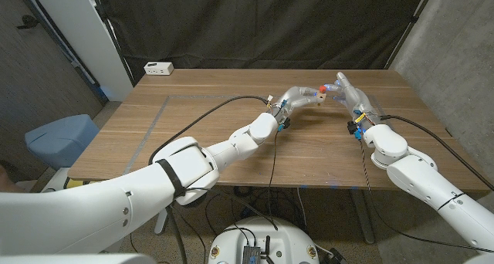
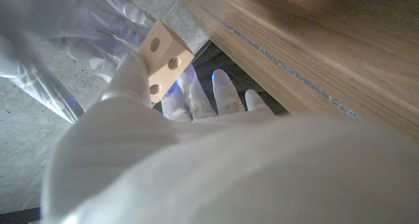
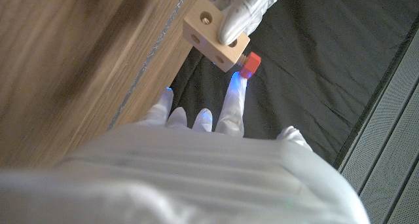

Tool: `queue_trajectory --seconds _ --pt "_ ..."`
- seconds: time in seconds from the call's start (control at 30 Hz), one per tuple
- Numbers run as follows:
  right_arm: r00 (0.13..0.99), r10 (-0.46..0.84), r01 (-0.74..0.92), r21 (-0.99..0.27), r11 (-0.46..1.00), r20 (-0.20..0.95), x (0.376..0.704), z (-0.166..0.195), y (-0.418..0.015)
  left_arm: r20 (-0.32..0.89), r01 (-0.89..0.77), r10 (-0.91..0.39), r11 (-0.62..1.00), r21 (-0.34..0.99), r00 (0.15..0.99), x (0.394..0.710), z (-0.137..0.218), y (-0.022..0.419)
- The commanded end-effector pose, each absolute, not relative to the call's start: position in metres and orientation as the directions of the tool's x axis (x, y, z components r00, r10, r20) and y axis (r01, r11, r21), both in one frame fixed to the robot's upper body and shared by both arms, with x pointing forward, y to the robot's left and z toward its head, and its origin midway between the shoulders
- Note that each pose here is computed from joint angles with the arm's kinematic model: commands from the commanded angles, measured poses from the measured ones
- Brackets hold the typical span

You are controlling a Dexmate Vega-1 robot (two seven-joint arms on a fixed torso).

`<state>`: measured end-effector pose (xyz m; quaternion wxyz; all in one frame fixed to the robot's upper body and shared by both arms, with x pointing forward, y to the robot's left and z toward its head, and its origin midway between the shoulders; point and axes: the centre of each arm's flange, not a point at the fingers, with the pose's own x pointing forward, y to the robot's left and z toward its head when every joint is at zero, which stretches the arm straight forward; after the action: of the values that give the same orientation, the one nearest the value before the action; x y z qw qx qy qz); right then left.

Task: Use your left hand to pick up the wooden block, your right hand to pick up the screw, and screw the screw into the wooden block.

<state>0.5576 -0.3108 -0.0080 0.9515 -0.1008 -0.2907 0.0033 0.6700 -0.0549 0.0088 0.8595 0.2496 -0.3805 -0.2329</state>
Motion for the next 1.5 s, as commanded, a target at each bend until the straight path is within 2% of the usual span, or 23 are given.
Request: queue_trajectory --seconds 0.03,1.5 --pt "0.833 0.062 0.058 -0.197 0.979 0.550 0.556 -0.008 -0.311 0.531 0.214 -0.591 0.765 0.607 0.607 0.671 0.009 -0.057" --pt "0.837 0.017 0.093 -0.173 0.980 0.548 0.539 -0.020 -0.314 0.540 0.223 -0.600 0.764 0.605 0.591 0.666 0.003 -0.057"
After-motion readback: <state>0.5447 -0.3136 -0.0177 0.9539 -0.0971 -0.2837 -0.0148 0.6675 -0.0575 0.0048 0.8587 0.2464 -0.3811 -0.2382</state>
